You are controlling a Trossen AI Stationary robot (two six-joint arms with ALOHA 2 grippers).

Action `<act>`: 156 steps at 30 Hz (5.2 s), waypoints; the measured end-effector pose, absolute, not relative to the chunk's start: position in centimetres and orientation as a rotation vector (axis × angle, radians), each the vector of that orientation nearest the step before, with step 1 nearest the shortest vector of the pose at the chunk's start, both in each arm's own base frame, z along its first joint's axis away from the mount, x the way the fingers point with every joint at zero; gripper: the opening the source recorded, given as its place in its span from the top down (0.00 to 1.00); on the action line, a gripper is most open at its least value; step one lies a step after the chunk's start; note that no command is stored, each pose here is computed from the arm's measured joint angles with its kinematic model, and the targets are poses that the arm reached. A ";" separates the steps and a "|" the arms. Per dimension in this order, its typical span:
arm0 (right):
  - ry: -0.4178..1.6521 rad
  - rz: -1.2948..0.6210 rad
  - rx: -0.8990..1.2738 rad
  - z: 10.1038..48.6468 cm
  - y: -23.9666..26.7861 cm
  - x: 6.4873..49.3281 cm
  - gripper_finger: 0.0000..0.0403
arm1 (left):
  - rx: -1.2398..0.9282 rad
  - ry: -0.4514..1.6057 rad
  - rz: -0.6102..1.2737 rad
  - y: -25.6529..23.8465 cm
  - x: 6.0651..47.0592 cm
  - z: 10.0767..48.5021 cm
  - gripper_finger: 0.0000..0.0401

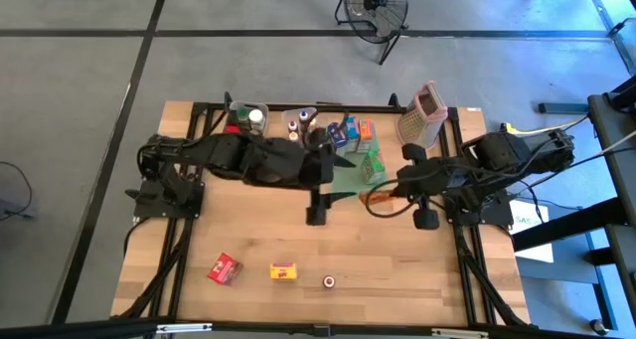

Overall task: Pick & Place Kitchen Items
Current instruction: Put the orange spice bag into the gray bin

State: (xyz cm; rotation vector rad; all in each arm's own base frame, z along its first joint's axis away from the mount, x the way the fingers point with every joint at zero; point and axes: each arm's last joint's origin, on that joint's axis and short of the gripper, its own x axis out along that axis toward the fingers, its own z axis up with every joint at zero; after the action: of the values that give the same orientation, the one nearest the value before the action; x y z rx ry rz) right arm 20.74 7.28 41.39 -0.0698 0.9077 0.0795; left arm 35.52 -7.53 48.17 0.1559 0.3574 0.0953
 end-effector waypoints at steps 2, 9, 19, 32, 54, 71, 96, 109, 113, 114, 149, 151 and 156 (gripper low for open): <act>0.912 0.066 -0.071 41.3 7.0 21.1 1.00 | 0.087 0.334 0.075 -7.0 36.3 48.0 0.35; 0.918 0.047 -0.083 40.8 6.6 22.2 1.00 | 0.046 0.429 0.029 -6.7 38.9 45.3 0.35; 0.832 0.086 -0.132 41.4 6.8 22.8 1.00 | 0.028 0.466 0.054 -6.6 40.8 43.4 0.35; 0.806 0.092 -0.142 41.6 6.8 23.0 1.00 | -0.030 0.476 0.099 -4.6 41.7 42.7 0.35; 0.781 0.073 -0.178 41.7 6.7 23.2 1.00 | -0.027 0.514 0.070 -4.6 42.8 41.3 0.62; 0.781 0.046 -0.176 41.7 6.6 23.2 0.99 | -0.011 0.526 0.042 -4.5 42.7 41.2 0.99; 0.952 -0.167 -0.107 40.5 5.6 21.7 0.53 | -0.021 0.681 0.088 -5.3 41.5 40.2 1.00; 1.034 -0.217 -0.047 40.3 6.2 19.9 0.51 | -0.013 0.635 0.494 -5.7 30.5 46.7 1.00; 1.023 -0.195 -0.054 40.4 6.6 19.6 0.51 | -0.010 0.494 0.693 -6.0 26.8 47.9 1.00; 1.020 -0.191 -0.055 40.5 6.6 19.5 0.51 | -0.006 0.470 0.745 -5.9 26.1 47.7 1.00; 0.741 -0.292 -0.249 42.6 2.9 22.5 0.51 | -0.183 -0.131 1.220 -0.4 9.6 19.8 1.00; 0.726 -0.285 -0.245 42.7 2.4 22.9 0.51 | -0.192 -0.141 1.253 -0.1 9.7 19.2 1.00; 0.733 -0.251 -0.218 42.6 1.2 23.3 0.51 | -0.172 -0.137 1.328 0.5 10.4 18.4 1.00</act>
State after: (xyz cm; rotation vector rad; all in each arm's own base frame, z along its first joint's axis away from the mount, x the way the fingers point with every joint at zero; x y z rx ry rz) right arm 23.30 1.23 42.59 -0.2180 0.7325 -0.2513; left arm 10.36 0.46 18.43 -0.1719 -0.1374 1.3276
